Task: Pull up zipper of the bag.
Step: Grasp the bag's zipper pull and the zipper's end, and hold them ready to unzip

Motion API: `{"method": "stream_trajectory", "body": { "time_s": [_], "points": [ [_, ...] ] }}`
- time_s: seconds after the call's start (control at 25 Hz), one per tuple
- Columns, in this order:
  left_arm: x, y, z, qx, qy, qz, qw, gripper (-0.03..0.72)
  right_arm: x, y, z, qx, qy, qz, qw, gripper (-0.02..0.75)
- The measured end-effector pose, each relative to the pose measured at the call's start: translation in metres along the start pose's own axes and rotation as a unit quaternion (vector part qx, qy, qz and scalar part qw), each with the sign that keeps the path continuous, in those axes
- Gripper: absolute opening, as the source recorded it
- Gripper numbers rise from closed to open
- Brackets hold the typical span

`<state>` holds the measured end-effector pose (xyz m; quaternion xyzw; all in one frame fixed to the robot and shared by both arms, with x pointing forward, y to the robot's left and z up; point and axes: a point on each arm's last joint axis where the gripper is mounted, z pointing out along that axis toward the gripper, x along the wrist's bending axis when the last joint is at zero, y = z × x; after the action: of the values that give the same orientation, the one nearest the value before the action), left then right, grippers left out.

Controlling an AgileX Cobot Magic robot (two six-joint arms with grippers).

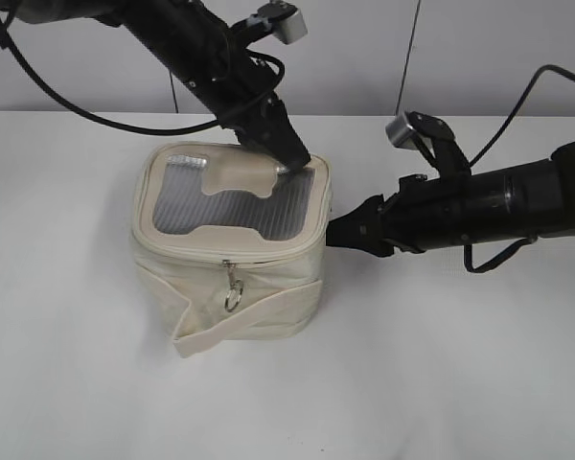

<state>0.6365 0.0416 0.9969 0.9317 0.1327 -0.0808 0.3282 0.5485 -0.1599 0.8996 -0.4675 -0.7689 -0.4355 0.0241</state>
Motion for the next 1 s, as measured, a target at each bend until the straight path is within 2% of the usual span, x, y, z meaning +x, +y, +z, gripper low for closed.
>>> {"method": "stream_trajectory", "body": {
  "time_s": [0.4, 0.52, 0.6, 0.68, 1.0],
  "points": [
    [0.001, 0.000, 0.000, 0.000, 0.003, 0.000, 1.000, 0.075, 0.007, 0.018, 0.015, 0.000, -0.066, -0.039, 0.997, 0.293],
    [0.001, 0.000, 0.000, 0.000, 0.003, 0.000, 1.000, 0.075, 0.005, 0.020, 0.021, 0.001, -0.069, -0.039, 0.997, 0.209],
    [0.001, 0.000, 0.000, 0.000, 0.003, 0.000, 1.000, 0.075, 0.004, 0.019, 0.025, 0.006, -0.062, -0.038, 0.997, 0.082],
    [0.001, 0.000, 0.000, 0.001, 0.003, 0.000, 1.000, 0.075, 0.004, 0.017, 0.026, 0.010, -0.058, -0.033, 0.998, 0.014],
    [0.001, 0.000, 0.000, 0.001, 0.008, -0.005, 1.000, 0.075, 0.015, 0.003, -0.003, 0.027, -0.065, -0.013, 0.997, 0.008]
  ]
}}
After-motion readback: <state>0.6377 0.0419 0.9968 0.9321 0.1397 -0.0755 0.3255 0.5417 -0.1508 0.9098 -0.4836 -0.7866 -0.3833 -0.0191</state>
